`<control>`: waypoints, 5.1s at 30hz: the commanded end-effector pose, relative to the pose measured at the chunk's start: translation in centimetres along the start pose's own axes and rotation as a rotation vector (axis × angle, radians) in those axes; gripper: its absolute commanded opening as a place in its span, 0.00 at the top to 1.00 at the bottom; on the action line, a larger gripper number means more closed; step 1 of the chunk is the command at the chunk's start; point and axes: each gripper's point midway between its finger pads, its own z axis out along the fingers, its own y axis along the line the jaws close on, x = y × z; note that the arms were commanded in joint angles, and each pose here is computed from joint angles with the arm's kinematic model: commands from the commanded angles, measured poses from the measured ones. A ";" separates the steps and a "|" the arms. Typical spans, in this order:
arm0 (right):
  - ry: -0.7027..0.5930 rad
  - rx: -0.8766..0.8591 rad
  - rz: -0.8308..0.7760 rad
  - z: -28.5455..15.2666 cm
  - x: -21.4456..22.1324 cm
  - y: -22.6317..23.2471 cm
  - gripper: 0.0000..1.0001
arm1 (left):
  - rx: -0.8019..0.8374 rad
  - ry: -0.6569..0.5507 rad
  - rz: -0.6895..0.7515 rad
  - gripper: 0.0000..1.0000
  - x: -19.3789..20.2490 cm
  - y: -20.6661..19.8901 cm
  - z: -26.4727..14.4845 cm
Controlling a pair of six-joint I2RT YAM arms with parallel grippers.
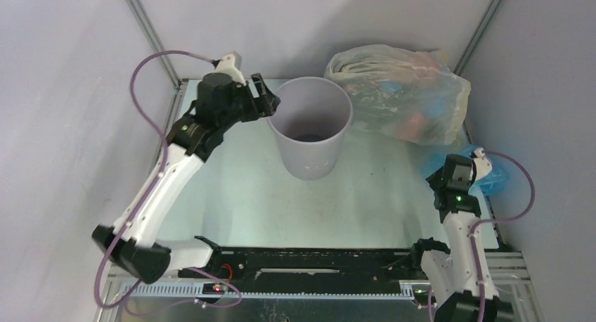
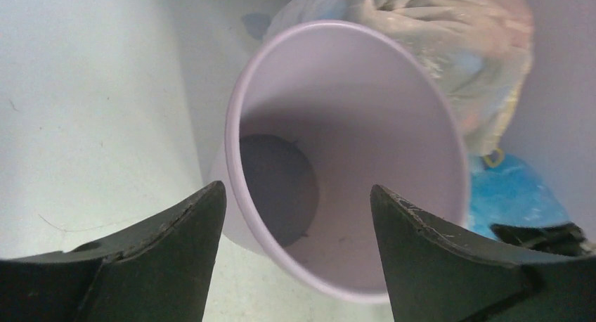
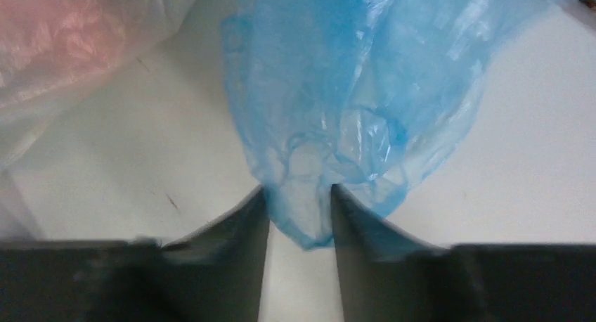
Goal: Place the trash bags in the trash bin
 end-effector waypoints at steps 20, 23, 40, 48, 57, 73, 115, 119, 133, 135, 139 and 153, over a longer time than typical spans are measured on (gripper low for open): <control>0.321 -1.206 -0.227 -29.4 -3.1 18.2 1.00 | 0.543 0.026 0.060 0.23 8.5 -3.9 -15.6; 0.252 -1.286 -0.235 -33.6 -6.3 17.7 1.00 | 0.564 0.061 0.044 0.23 9.7 -4.3 -15.3; 0.388 -1.580 -0.266 -40.6 -6.0 16.8 1.00 | 0.855 0.180 -0.168 0.11 14.7 -9.7 -15.8; 0.407 -1.537 -0.249 -38.9 -4.8 16.8 1.00 | 0.911 0.060 -0.025 0.10 16.7 -11.4 -15.6; 0.432 -1.504 -0.250 -37.5 -3.9 17.2 1.00 | 0.858 0.023 0.082 0.10 18.9 -10.7 -13.4; 0.443 -1.426 -0.288 -34.8 -2.3 17.1 1.00 | 0.537 -0.059 0.223 0.10 20.8 -7.9 -10.5; 0.365 -1.314 -0.320 -33.1 -1.1 13.2 1.00 | 0.794 0.142 -0.164 1.00 26.3 -12.3 -4.6; 0.354 -1.322 -0.310 -33.4 -1.3 13.3 1.00 | 0.708 0.112 -0.085 1.00 24.6 -11.0 -5.3; 0.354 -1.347 -0.291 -34.0 -1.6 13.4 1.00 | 0.660 0.210 0.114 0.00 26.4 -10.9 -3.9; 0.361 -1.342 -0.289 -33.9 -1.6 13.4 1.00 | 0.678 0.207 0.122 0.00 26.4 -11.7 -3.4; 0.374 -1.335 -0.295 -33.7 -1.4 13.4 1.00 | 0.692 0.182 0.124 0.00 26.7 -12.4 -2.2; 0.369 -1.324 -0.311 -33.5 -1.1 13.0 1.00 | 0.879 0.179 0.009 0.38 26.8 -17.2 -1.2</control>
